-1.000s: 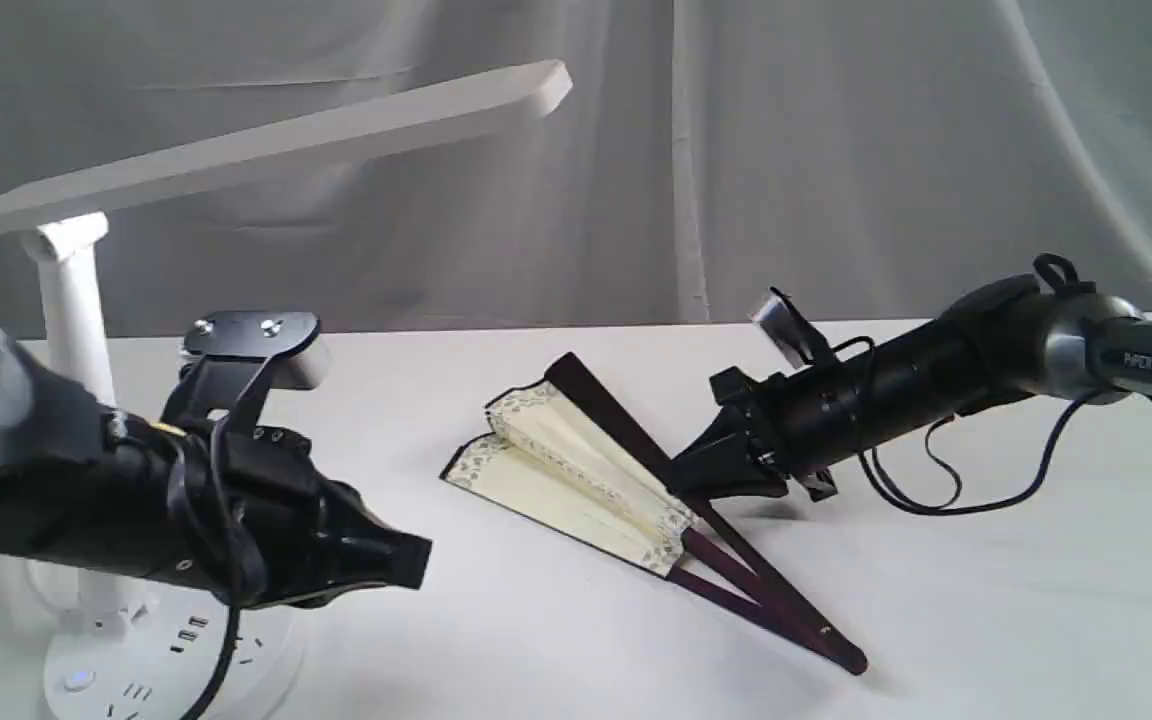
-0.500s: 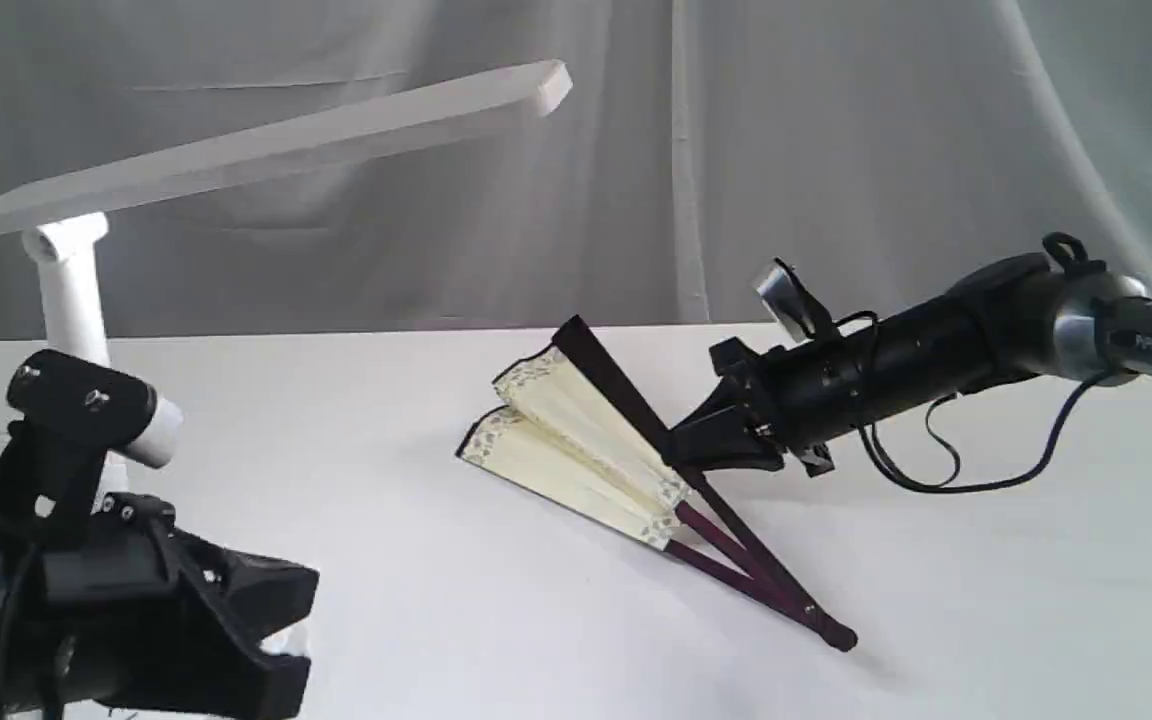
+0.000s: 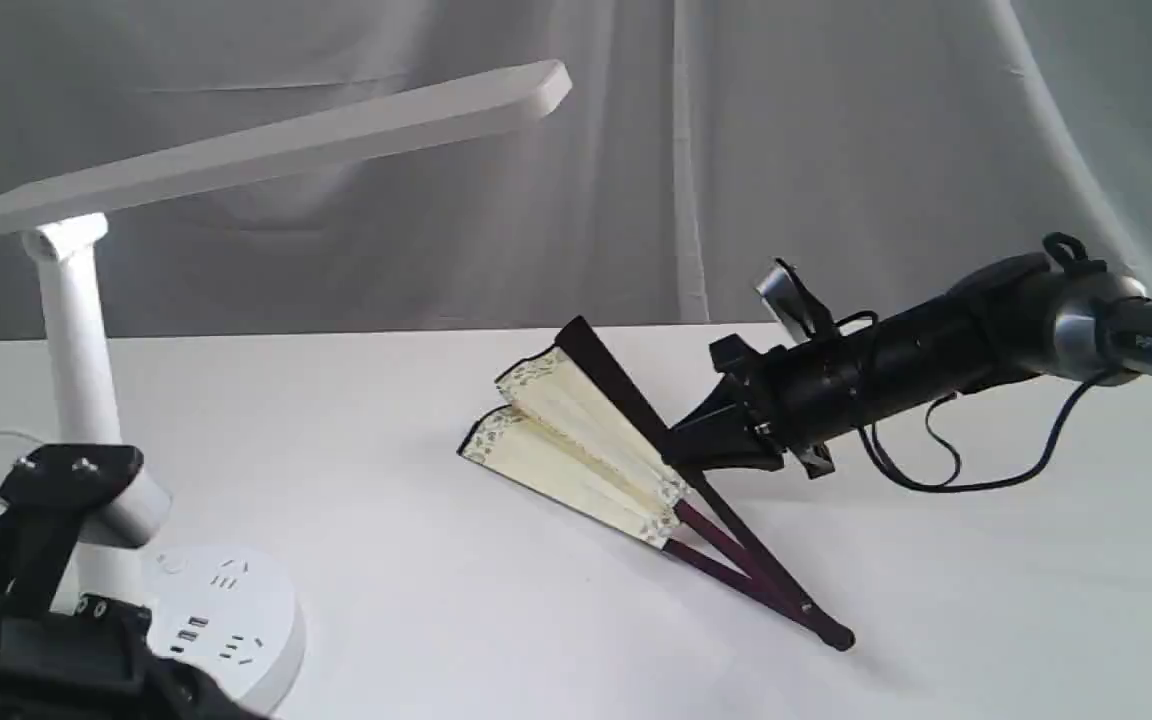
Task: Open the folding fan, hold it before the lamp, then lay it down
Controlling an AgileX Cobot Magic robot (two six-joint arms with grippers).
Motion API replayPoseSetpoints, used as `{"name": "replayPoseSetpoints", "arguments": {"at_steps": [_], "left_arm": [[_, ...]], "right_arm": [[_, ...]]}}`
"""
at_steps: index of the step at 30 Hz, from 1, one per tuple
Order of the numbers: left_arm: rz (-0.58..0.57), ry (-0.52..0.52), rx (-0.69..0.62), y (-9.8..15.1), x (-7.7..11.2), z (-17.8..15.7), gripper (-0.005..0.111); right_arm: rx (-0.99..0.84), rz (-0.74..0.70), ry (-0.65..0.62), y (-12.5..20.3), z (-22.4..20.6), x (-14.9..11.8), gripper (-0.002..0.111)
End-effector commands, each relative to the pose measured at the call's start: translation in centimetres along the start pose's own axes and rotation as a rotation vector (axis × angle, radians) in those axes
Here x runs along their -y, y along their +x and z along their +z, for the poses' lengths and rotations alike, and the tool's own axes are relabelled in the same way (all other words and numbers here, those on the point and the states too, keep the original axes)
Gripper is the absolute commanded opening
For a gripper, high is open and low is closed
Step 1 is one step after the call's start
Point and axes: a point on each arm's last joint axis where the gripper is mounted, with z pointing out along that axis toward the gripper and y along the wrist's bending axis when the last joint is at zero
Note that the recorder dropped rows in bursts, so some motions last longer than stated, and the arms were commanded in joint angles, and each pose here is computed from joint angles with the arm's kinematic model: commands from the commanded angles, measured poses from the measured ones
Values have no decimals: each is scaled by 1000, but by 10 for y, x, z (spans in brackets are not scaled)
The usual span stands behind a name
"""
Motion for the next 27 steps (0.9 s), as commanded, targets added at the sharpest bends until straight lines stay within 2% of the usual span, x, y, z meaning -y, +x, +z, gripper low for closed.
{"name": "replayPoseSetpoints", "arguments": {"at_steps": [1,5,8,12,16,18,21,23,27], "left_arm": [[79,-183,-155,-2,-12,-9,0],[222,-301,-122,-14,-21,-16,0],[281,-311,-40,-18,-20,-12,0],[456,-281,104,-20,-2,0,0],[547,-247,324,-16,15,11,0],[531,-226,409,-10,19,14,0],[434,-203,534,-2,18,15,0],[305,-171,665,7,12,13,0],[152,-84,866,23,4,6,0]], "right_arm": [[25,-9,-16,-5,-5,-9,0],[25,-7,-16,-5,-5,-9,0],[25,-7,-16,-5,-5,-9,0],[25,-7,-16,-5,-5,-9,0],[25,-4,-16,-5,-5,-9,0],[25,-4,-16,-5,-5,-9,0],[25,-4,-16,-5,-5,-9,0],[25,-4,-16,-5,-5,-9,0],[28,-2,-19,-5,-5,-9,0]]}}
